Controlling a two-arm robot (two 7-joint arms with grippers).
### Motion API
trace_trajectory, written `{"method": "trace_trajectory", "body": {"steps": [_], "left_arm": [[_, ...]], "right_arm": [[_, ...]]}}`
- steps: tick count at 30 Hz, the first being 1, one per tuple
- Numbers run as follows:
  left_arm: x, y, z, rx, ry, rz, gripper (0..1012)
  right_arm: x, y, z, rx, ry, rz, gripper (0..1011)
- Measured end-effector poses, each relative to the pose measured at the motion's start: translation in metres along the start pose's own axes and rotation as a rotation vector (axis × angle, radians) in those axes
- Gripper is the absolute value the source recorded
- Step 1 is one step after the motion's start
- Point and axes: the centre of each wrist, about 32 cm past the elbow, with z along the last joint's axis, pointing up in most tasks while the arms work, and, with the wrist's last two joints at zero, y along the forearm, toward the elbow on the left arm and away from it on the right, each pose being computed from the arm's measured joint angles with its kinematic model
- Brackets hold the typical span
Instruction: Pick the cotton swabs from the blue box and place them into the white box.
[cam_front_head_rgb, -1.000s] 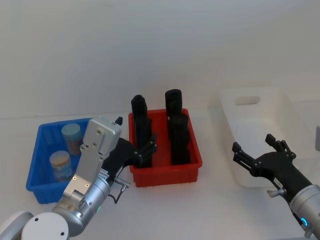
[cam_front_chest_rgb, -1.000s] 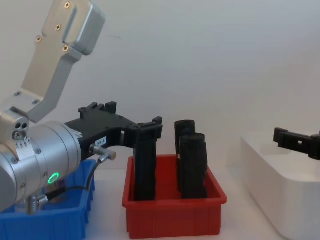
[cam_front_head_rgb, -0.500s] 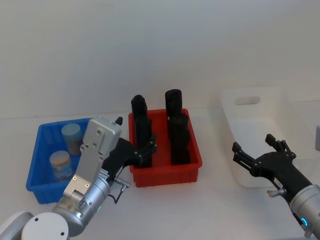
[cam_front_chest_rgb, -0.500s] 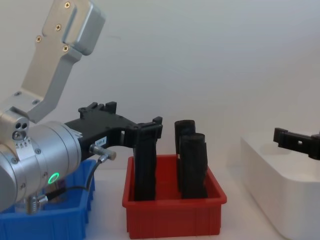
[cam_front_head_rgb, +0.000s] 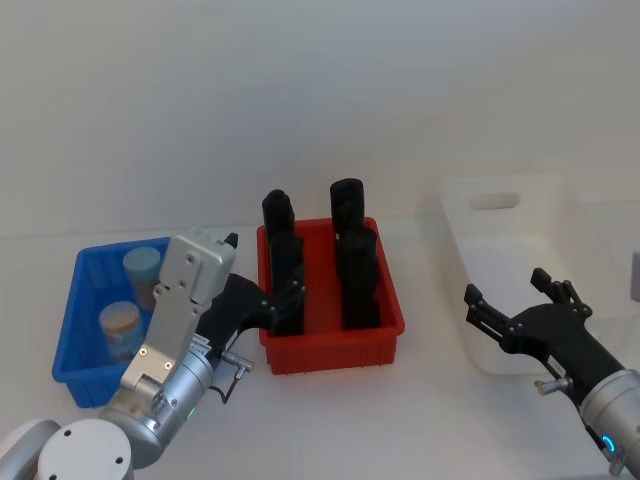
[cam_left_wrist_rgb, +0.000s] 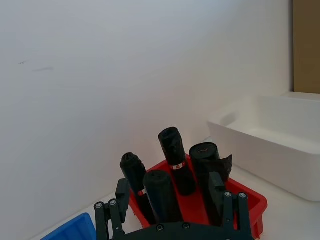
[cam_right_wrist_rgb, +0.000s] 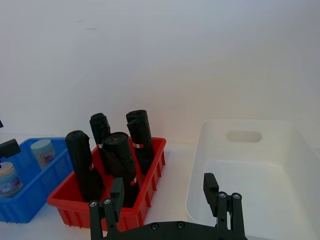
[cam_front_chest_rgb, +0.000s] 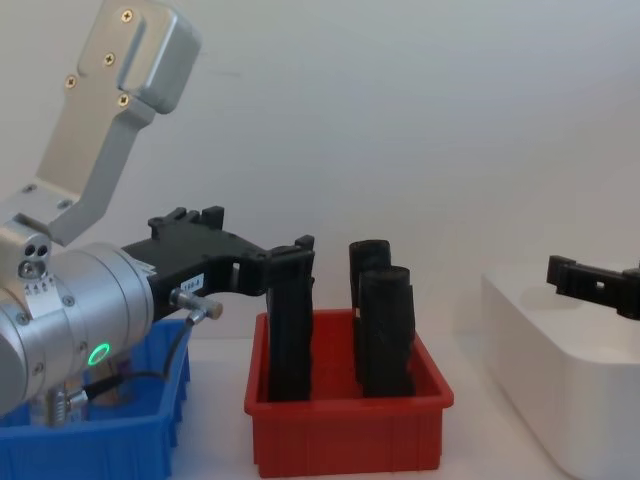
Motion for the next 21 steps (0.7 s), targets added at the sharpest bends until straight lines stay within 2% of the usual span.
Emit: {"method": "trace_trajectory", "body": {"steps": [10, 16, 21], "left_arm": [[0.0077, -0.0002, 0.0006, 0.043, 0.032, 0.047, 1004], [0.0162, -0.0005, 0.0012, 0.087, 0.059, 0.101, 1004], [0.0263, -0.0012, 0.0016, 0.128, 0.082, 0.148, 1004]], "right_arm": [[0.000, 0.000, 0.000, 0.000, 0.000, 0.000, 1002], [0.000, 0.000, 0.000, 0.000, 0.000, 0.000, 1002], [0.000, 0.000, 0.000, 0.000, 0.000, 0.000, 1002]]}}
